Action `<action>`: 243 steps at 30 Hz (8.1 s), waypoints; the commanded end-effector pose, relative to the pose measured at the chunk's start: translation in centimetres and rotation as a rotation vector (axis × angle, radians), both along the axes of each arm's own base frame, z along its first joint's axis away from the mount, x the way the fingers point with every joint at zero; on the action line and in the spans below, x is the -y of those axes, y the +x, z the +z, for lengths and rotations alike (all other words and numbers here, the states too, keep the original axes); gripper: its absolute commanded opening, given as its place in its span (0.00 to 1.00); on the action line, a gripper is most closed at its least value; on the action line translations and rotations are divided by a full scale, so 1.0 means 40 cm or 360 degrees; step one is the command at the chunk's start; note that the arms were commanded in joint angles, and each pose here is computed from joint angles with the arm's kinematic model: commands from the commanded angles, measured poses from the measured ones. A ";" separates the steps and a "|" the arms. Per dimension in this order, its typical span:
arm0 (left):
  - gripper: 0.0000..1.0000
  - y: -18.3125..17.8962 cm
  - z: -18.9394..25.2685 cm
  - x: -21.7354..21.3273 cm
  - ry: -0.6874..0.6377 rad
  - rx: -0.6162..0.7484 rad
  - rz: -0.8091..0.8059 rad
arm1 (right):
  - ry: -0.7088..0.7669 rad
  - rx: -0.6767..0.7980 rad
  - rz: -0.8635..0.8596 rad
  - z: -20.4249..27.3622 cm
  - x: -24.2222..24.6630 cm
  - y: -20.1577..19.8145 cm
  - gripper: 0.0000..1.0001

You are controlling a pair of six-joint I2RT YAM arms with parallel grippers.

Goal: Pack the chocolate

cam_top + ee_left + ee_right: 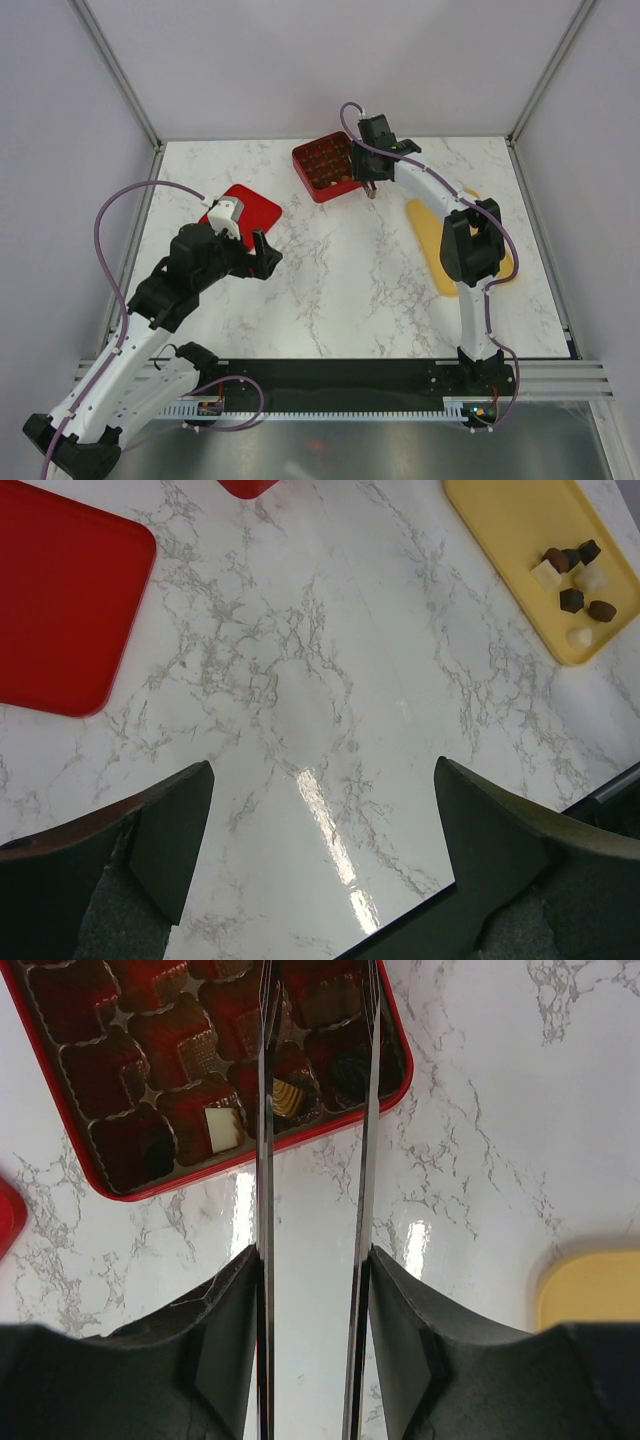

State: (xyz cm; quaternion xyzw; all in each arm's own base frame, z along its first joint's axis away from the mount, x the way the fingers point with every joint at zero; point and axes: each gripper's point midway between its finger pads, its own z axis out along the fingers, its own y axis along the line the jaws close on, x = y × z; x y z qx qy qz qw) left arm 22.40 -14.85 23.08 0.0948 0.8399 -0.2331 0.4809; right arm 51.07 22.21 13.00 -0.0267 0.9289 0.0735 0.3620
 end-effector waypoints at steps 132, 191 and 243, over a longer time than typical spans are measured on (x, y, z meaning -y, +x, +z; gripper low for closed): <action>1.00 0.005 0.025 -0.016 0.0037 0.0077 0.0015 | 0.0018 0.0117 0.0079 0.065 -0.099 0.010 0.38; 1.00 -0.003 0.027 0.002 0.0002 0.0067 -0.0044 | -0.0320 -0.0484 -0.0504 -0.004 0.515 -0.636 0.48; 1.00 0.007 0.024 -0.013 0.0036 0.0077 0.0007 | 0.0062 0.0024 0.0035 0.243 0.019 -0.170 0.28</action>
